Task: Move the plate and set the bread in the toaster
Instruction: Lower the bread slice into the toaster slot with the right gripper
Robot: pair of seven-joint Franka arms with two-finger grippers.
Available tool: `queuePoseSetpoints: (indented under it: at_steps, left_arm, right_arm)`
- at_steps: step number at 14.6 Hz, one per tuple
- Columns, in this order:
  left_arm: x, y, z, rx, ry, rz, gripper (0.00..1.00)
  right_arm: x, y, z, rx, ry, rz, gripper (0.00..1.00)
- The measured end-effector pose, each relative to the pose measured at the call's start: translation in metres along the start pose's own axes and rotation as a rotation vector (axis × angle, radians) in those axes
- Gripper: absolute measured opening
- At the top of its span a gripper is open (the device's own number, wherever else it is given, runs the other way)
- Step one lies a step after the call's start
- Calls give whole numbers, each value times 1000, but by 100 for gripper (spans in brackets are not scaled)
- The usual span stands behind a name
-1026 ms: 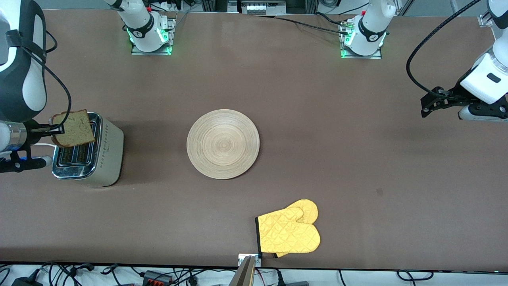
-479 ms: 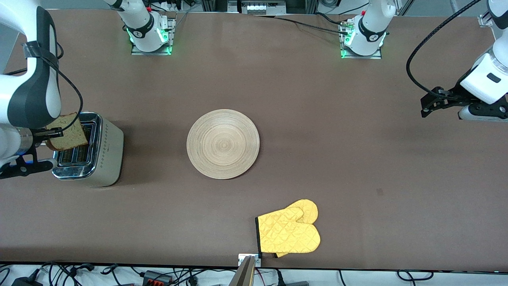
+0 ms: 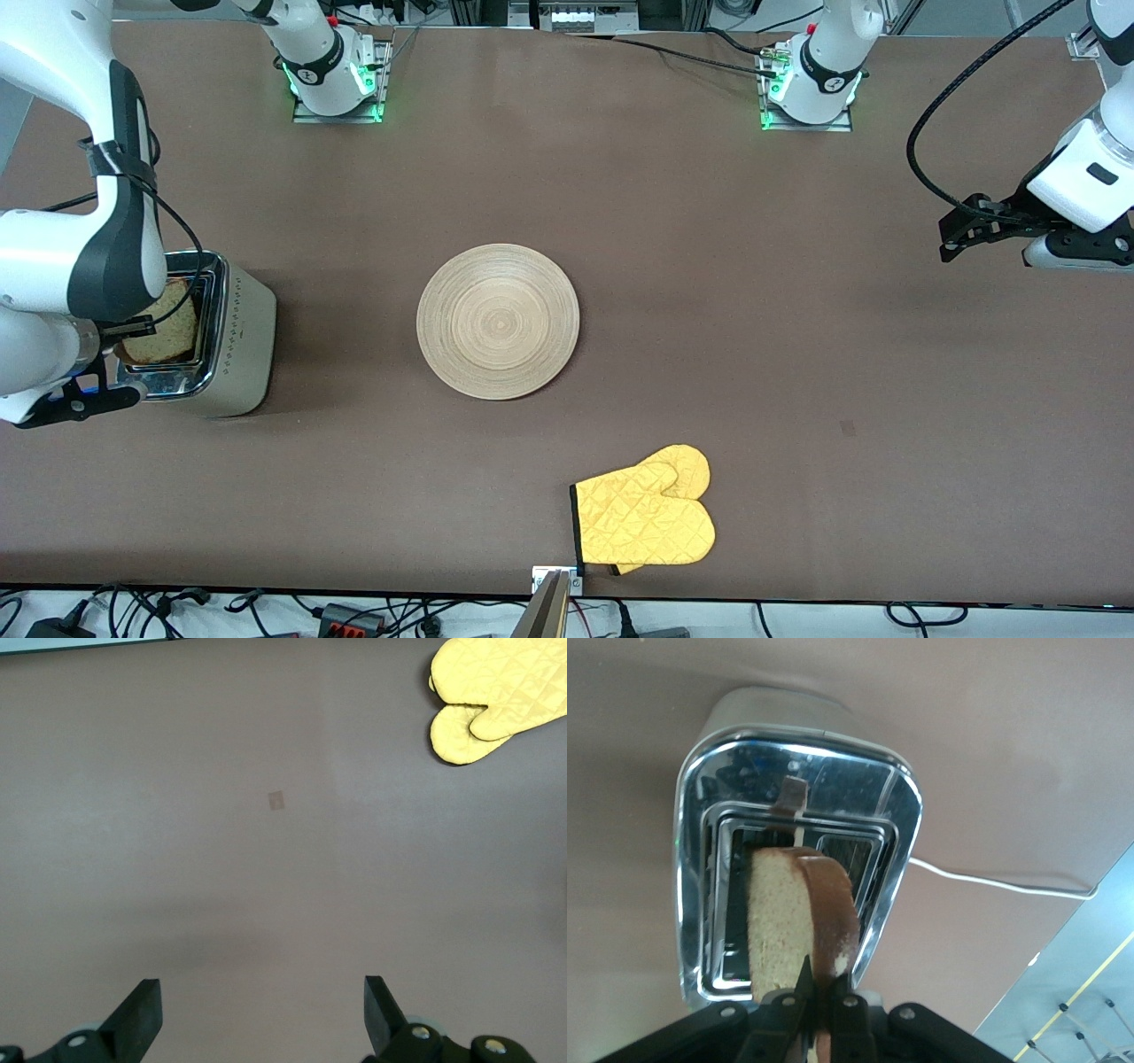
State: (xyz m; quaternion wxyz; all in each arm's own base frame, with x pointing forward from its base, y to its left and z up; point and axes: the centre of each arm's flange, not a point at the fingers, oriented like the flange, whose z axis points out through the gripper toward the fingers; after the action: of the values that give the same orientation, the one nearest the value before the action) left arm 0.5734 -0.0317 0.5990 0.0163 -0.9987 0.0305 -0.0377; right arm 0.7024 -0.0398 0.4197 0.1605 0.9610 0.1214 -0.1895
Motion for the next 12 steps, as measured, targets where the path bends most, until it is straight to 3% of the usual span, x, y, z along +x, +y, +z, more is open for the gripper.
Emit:
queuePoseSetpoints:
  at_steps: [6,7,12]
  left_arm:
    - [0,0,0,0,0,0,100]
    - [0,0,0,0,0,0,100]
    - [0,0,0,0,0,0,100]
  right_arm:
    - [12,-6,14,-10,-12,73,9]
    - [13,-8,13,-11,-11,81,13]
    - [15,-20,9,-18,-8,76,62]
